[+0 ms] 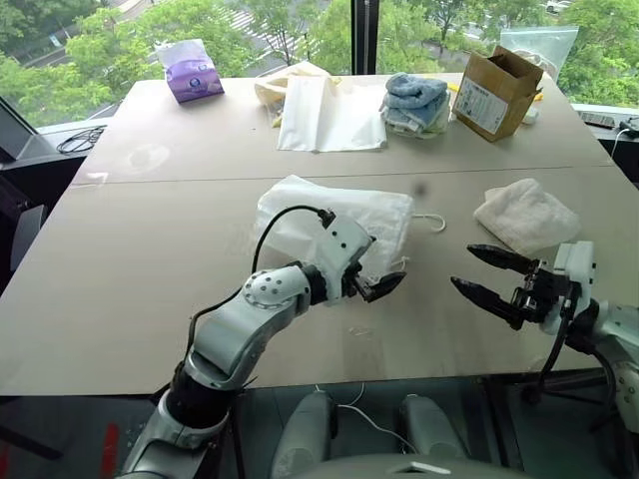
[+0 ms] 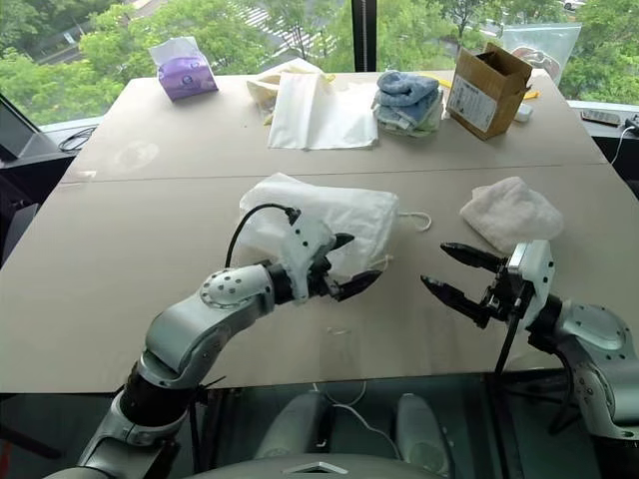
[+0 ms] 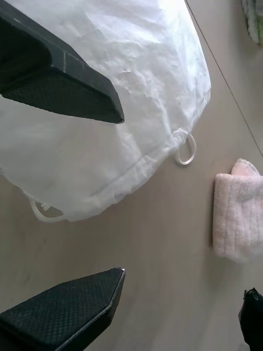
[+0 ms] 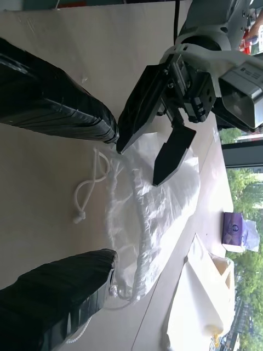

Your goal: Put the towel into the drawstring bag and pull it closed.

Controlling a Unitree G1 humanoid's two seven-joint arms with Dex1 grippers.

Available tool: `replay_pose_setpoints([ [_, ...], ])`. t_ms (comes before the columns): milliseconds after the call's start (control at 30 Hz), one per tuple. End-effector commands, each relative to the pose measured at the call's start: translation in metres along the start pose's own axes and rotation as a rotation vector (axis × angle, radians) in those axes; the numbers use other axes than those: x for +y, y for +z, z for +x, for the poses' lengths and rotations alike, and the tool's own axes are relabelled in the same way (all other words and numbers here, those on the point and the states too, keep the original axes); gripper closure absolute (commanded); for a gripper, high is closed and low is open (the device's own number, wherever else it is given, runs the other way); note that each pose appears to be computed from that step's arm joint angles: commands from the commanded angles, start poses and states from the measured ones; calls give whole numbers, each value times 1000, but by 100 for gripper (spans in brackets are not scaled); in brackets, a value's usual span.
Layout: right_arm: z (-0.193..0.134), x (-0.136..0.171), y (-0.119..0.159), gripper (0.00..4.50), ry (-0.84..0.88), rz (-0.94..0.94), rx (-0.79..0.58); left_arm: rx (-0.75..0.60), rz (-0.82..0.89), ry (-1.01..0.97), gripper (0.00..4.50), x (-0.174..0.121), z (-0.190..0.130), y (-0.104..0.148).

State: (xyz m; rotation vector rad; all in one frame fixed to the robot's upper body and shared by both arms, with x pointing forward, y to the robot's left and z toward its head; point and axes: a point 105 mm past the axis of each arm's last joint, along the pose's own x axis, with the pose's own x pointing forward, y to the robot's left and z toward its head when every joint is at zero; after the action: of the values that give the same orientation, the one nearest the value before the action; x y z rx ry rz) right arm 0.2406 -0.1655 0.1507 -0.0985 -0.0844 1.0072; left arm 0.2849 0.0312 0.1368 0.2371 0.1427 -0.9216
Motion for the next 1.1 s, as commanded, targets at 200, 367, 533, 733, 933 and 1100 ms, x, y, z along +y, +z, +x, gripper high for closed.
replay_pose_setpoints([
  [200, -2, -13, 18, 117, -40, -75, -12, 21, 55, 301, 19, 9, 10, 4],
  [367, 0, -12, 15, 117, -24, -64, -16, 58, 165, 387, 19, 11, 5, 4],
  [533, 2, -14, 14, 117, -27, -71, -22, 118, 305, 484, 40, 25, -6, -2],
  [733, 3, -11, 9, 117, -27, -59, -31, 150, 441, 701, 97, 61, -29, -4],
  [933, 12, 1, 5, 117, 10, -40, -51, 119, 440, 678, 97, 57, -20, -12],
  [1100, 12, -2, 7, 117, -24, -46, -69, 109, 464, 683, 97, 61, -12, -17],
])
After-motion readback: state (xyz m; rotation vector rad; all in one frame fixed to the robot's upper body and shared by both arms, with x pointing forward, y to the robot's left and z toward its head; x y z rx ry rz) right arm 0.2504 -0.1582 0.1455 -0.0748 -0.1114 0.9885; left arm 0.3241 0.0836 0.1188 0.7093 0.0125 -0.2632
